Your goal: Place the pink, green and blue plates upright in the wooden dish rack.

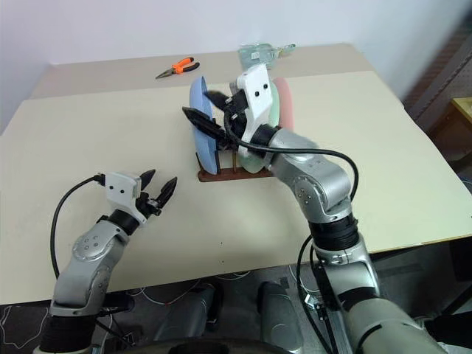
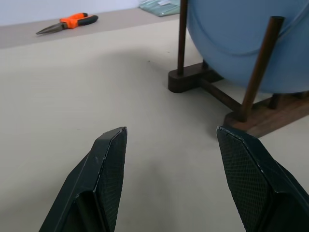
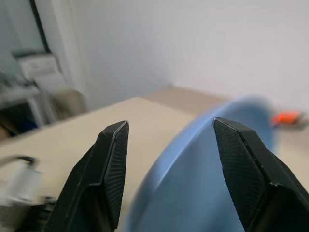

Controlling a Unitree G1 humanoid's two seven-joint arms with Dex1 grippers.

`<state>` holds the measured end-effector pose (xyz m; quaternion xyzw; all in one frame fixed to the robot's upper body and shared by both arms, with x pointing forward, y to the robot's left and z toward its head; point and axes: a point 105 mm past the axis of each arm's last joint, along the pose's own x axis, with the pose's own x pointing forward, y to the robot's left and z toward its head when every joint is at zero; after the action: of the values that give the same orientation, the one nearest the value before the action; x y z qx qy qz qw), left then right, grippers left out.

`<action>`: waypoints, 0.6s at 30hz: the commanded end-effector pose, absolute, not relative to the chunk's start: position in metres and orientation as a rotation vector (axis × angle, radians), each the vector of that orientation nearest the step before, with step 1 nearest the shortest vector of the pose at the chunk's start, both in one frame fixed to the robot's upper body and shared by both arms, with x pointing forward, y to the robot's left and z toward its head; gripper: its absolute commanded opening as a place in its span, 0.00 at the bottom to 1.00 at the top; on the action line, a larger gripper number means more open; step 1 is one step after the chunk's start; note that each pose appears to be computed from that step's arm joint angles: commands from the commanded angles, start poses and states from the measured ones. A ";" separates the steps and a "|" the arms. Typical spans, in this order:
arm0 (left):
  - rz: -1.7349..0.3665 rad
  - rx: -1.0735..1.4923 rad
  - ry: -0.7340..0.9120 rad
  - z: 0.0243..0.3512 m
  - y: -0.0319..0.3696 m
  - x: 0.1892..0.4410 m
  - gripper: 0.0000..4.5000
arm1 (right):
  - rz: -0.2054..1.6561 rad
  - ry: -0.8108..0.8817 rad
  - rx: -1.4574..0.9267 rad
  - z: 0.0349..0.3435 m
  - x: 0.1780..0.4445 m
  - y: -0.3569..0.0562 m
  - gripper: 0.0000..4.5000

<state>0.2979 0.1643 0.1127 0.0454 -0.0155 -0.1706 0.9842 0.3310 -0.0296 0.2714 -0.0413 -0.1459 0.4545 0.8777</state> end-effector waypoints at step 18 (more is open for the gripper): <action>-0.629 0.084 -0.062 0.126 0.114 0.300 0.67 | 0.889 -0.105 -0.632 0.229 0.282 -0.139 0.98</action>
<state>0.3020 0.1227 0.1198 0.0440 -0.0190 -0.2856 0.9571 0.2874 -0.1389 0.2221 -0.2654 -0.0330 0.4277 0.8634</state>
